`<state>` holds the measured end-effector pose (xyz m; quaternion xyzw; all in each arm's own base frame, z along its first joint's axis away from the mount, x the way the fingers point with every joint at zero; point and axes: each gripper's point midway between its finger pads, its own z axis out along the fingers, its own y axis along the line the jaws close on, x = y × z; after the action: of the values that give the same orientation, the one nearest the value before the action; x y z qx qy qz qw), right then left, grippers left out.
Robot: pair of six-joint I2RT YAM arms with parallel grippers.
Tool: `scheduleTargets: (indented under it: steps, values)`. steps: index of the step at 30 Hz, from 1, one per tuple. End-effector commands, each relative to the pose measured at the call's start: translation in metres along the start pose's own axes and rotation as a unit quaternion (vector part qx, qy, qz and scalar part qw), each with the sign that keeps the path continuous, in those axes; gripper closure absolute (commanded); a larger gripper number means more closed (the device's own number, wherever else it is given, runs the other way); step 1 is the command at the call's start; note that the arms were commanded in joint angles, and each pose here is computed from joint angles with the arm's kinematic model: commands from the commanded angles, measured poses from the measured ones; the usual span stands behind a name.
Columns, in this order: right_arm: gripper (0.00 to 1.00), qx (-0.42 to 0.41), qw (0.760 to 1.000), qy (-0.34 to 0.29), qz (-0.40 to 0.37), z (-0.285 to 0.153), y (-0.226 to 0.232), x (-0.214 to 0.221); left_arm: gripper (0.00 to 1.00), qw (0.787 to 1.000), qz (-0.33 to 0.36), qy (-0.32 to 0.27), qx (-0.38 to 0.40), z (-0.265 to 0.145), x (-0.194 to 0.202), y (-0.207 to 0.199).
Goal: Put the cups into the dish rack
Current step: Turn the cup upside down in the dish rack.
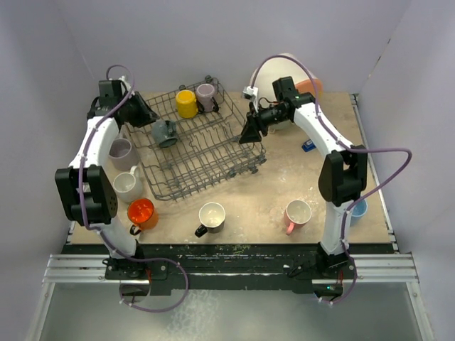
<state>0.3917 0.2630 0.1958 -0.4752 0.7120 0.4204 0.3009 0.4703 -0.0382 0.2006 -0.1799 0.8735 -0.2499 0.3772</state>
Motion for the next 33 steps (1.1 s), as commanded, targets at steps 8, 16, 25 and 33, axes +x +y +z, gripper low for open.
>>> scheduleTargets:
  steps: [8,16,25,33]
  values:
    - [0.49,-0.025,1.000,-0.013,0.009,0.006,0.011,-0.019,0.31,0.978,0.000,-0.025,-0.209,-0.013,-0.012,-0.025]
    - [0.49,-0.036,0.999,-0.011,0.028,0.007,0.018,-0.012,0.35,0.958,-0.015,0.020,-0.286,0.019,0.000,-0.035]
    - [0.48,-0.036,0.999,-0.011,0.034,0.006,0.021,-0.008,0.46,0.943,0.026,0.048,-0.328,0.046,0.020,-0.019]
    - [0.48,-0.035,0.999,-0.010,0.034,0.006,0.021,-0.007,0.45,0.937,0.045,0.068,-0.339,0.069,0.031,-0.005]
